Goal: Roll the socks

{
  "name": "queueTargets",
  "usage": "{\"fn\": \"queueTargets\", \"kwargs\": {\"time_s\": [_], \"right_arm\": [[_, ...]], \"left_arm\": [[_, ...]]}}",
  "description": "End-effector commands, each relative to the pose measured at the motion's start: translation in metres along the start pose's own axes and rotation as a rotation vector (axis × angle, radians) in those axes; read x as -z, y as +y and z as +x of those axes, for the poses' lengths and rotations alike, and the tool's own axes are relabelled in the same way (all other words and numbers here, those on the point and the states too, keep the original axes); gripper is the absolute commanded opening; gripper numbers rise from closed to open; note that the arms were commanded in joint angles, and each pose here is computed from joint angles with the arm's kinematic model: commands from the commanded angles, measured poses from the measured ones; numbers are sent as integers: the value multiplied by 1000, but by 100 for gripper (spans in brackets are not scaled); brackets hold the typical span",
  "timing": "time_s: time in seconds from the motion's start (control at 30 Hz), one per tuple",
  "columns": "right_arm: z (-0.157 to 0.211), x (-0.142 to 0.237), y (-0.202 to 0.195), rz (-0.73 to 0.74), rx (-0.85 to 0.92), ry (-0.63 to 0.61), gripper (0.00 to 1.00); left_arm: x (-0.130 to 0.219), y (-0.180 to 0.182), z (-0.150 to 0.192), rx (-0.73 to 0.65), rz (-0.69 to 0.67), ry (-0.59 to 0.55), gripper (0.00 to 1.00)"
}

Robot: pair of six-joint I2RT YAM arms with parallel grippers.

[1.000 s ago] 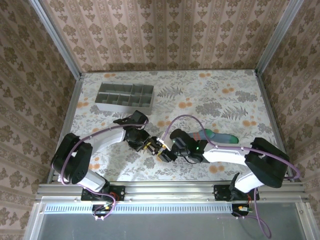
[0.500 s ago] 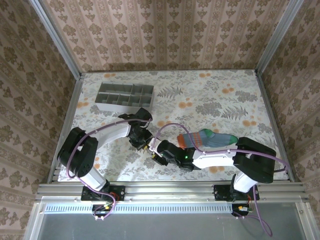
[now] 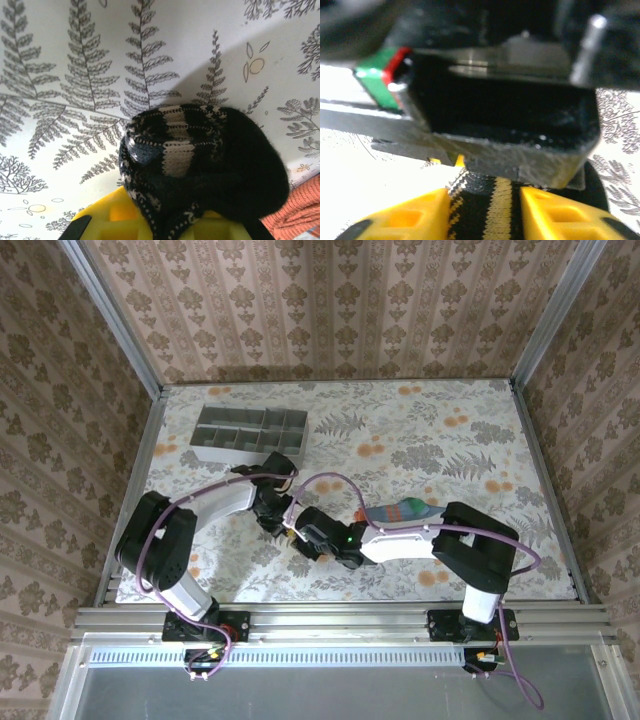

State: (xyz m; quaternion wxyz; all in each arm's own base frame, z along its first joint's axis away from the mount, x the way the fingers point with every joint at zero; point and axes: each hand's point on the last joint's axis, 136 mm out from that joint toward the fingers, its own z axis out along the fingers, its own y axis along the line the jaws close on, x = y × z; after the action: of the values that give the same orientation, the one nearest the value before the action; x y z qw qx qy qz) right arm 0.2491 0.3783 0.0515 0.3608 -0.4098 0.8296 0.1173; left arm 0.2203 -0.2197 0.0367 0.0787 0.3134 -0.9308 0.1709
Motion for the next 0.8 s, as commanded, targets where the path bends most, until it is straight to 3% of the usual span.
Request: {"fn": "queueTargets", "kwargs": {"time_s": [0.0, 0.13, 0.27, 0.4, 0.5, 0.77], "right_arm": [[68, -22, -30, 35, -134, 247, 28], [113, -20, -20, -34, -169, 376, 15], [142, -17, -13, -96, -209, 474, 3], [155, -15, -10, -154, -278, 517, 0], [158, -13, -9, -193, -316, 529, 0], [167, -10, -19, -252, -438, 552, 0]], "left_arm": [[-19, 44, 12, -11, -155, 31, 6], [-9, 25, 9, -10, -57, 36, 22], [6, 3, 1, 5, 69, 33, 45], [30, -15, -13, 33, 187, -11, 58], [46, -24, -21, 48, 256, -40, 64], [53, -20, -24, 67, 311, -64, 64]]}}
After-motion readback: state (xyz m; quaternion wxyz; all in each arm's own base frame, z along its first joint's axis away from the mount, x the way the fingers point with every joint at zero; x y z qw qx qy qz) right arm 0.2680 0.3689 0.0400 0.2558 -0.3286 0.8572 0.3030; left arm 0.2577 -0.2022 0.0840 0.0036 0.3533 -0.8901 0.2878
